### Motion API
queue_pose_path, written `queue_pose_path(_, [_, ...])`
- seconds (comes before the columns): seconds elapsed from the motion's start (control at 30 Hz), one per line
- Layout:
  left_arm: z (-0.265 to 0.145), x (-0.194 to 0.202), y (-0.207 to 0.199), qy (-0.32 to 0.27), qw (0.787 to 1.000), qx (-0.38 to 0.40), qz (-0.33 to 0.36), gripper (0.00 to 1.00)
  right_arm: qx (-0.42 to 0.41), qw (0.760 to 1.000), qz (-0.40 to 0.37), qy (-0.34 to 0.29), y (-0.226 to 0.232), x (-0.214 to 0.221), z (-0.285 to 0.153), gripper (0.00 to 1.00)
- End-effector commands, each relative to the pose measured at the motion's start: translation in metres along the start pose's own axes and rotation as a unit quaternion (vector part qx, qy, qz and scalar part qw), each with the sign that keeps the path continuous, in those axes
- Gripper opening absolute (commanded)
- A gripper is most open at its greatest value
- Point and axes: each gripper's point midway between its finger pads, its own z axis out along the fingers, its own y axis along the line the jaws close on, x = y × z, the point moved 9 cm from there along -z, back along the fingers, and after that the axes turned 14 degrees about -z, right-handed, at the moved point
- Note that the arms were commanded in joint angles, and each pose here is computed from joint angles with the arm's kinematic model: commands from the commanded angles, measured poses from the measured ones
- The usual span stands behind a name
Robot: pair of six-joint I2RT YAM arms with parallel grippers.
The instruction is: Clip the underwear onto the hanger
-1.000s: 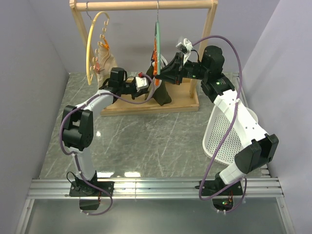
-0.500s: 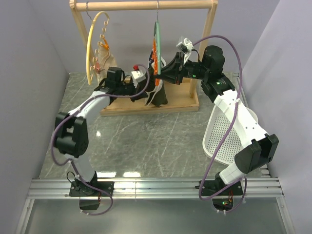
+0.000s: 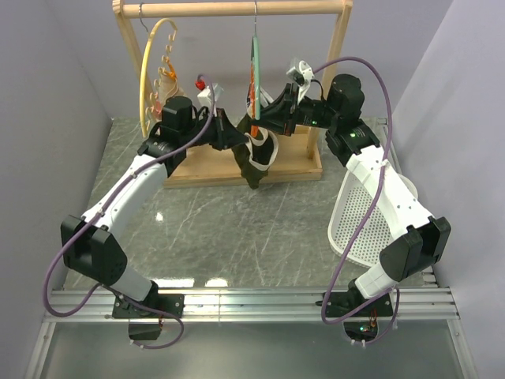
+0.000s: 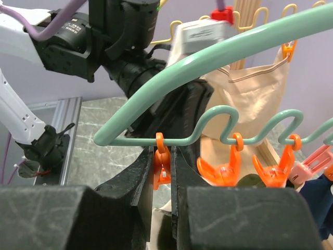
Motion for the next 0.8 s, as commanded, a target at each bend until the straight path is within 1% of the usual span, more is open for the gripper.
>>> queue_pose_path(0.0, [0.002,-0.019,-0.014,-0.031,0.994,-0.013,-0.105,0.00,0.022,0.999,-0.027,-0.020,-0.002,-0.015,-0.005,0.00])
queue_pose_path(0.03, [0.004,-0.020,-0.015,-0.033,0.991,-0.015,-0.130,0.00,0.027,0.999,-0.025,-0.018,-0.002,-0.013,-0.006,0.00])
queue_pose_path(0.1, [0.005,-0.024,-0.019,-0.037,0.987,-0.016,-0.156,0.00,0.031,0.999,-0.029,-0.019,-0.001,-0.014,-0.007,0.00])
queue_pose_path(0.13, [0.008,-0.024,-0.018,-0.034,0.982,-0.022,-0.182,0.00,0.036,0.999,-0.031,-0.019,0.000,-0.013,-0.008,0.00])
queue_pose_path(0.33, [0.015,-0.030,-0.017,-0.011,0.957,-0.069,-0.281,0.00,0.066,0.997,-0.044,-0.014,-0.002,-0.010,-0.011,0.00])
queue_pose_path(0.4, [0.014,-0.034,-0.017,-0.009,0.953,-0.057,-0.298,0.00,0.073,0.996,-0.048,-0.016,-0.002,-0.011,-0.012,0.00])
queue_pose_path(0.43, [0.014,-0.032,-0.018,-0.007,0.945,-0.053,-0.322,0.00,0.076,0.996,-0.049,-0.018,-0.002,-0.010,-0.012,0.00])
queue_pose_path(0.5, [0.014,-0.033,-0.019,-0.009,0.937,-0.048,-0.345,0.00,0.082,0.995,-0.054,-0.018,-0.002,-0.010,-0.012,0.00])
queue_pose_path(0.6, [0.012,-0.036,-0.022,-0.015,0.933,-0.049,-0.357,0.00,0.090,0.994,-0.056,-0.016,-0.002,-0.006,-0.013,0.00])
queue_pose_path(0.67, [0.010,-0.039,-0.026,-0.023,0.926,-0.044,-0.375,0.00,0.103,0.993,-0.059,-0.014,-0.002,-0.004,-0.013,0.00])
queue_pose_path(0.77, [0.008,-0.042,-0.029,-0.036,0.908,-0.056,-0.413,0.00,0.107,0.992,-0.061,-0.018,0.000,-0.002,-0.011,0.00])
